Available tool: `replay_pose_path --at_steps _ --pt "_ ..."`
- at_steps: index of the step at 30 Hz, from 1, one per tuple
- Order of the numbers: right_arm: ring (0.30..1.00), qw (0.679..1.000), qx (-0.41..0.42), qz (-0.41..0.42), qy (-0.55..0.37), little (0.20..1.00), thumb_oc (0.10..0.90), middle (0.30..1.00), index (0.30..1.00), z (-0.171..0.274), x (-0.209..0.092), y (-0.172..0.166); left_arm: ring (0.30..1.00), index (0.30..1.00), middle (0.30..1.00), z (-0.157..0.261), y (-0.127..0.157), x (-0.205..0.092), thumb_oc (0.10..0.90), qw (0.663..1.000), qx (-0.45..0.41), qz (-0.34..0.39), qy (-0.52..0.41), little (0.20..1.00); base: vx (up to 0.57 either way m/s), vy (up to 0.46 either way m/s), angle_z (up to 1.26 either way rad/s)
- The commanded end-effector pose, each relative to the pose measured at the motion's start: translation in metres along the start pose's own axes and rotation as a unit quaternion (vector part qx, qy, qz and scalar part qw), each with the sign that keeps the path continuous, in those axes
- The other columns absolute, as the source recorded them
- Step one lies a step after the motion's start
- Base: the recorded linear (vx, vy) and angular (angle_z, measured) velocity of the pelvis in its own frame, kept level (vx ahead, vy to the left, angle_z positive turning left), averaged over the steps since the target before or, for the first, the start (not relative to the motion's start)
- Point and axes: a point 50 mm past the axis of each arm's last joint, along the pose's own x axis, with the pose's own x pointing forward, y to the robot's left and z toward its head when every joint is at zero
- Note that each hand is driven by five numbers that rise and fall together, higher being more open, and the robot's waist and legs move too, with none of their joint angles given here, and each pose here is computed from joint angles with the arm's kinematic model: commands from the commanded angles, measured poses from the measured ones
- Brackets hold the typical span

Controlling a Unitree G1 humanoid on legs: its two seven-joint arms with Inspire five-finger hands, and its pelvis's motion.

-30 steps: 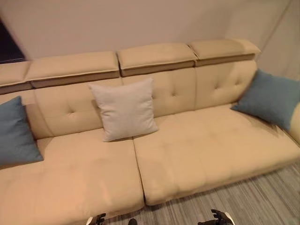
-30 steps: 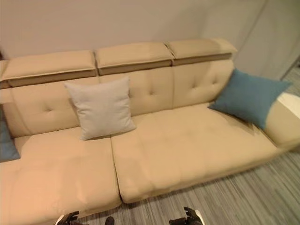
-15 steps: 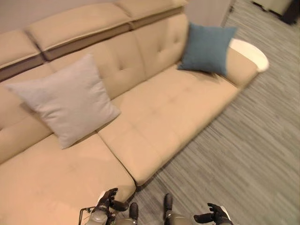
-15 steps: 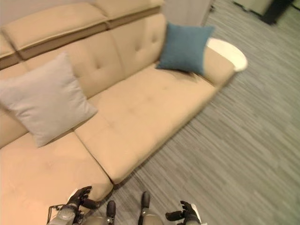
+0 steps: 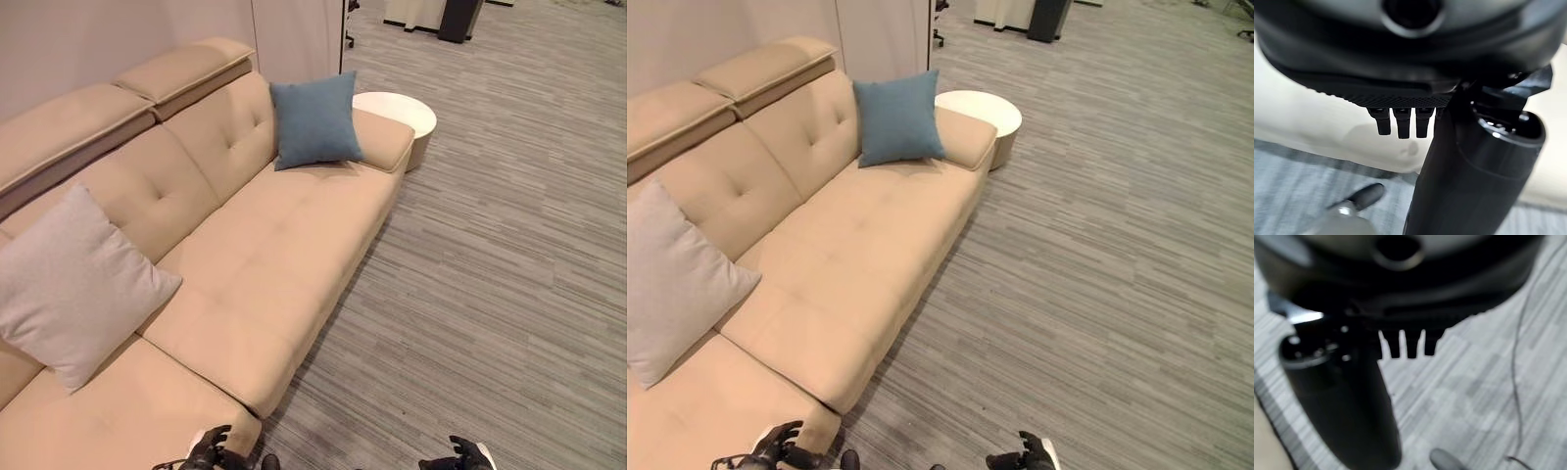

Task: Pick up all the scattered cushions and arrange them neatly on the sofa.

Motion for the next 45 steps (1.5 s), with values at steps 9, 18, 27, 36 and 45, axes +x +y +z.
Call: replay_pose_path --at_steps 9,18,27,36,45 --pt "0.9 0.998 0.017 -0.054 -0.011 0.9 0.8 0.9 0.9 0.011 0.005 -0.023 0.9 0.9 0.9 0.03 -0.005 0.005 0.8 0.999 0.0 -0.002 -0.045 0.9 0.07 -0.047 -0.59" --pt "0.9 0.999 0.011 -0.035 -0.019 0.9 0.8 0.9 0.9 0.019 0.006 -0.013 0.9 0.9 0.9 0.028 0.006 0.005 0.8 0.999 0.002 0.013 -0.046 0.9 0.14 0.092 -0.57" --pt "0.9 0.998 0.007 -0.038 -0.047 0.9 0.8 0.9 0.9 0.036 0.008 -0.019 0.9 0.9 0.9 0.03 0.017 0.005 0.8 0.998 -0.028 0.033 -0.05 0.9 0.19 -0.037 -0.29" --pt "0.9 0.998 0.036 -0.043 -0.043 0.9 0.8 0.9 0.9 0.034 0.008 -0.019 0.9 0.9 0.9 0.03 0.008 0.006 0.8 0.998 -0.029 0.018 -0.046 0.9 0.21 -0.25 0.14" --pt "0.9 0.998 0.037 -0.052 -0.022 0.9 0.8 0.9 0.9 0.021 0.007 -0.023 0.9 0.9 0.9 0.026 0.001 0.005 0.8 0.999 -0.014 0.008 -0.034 0.9 0.24 -0.024 -0.04"
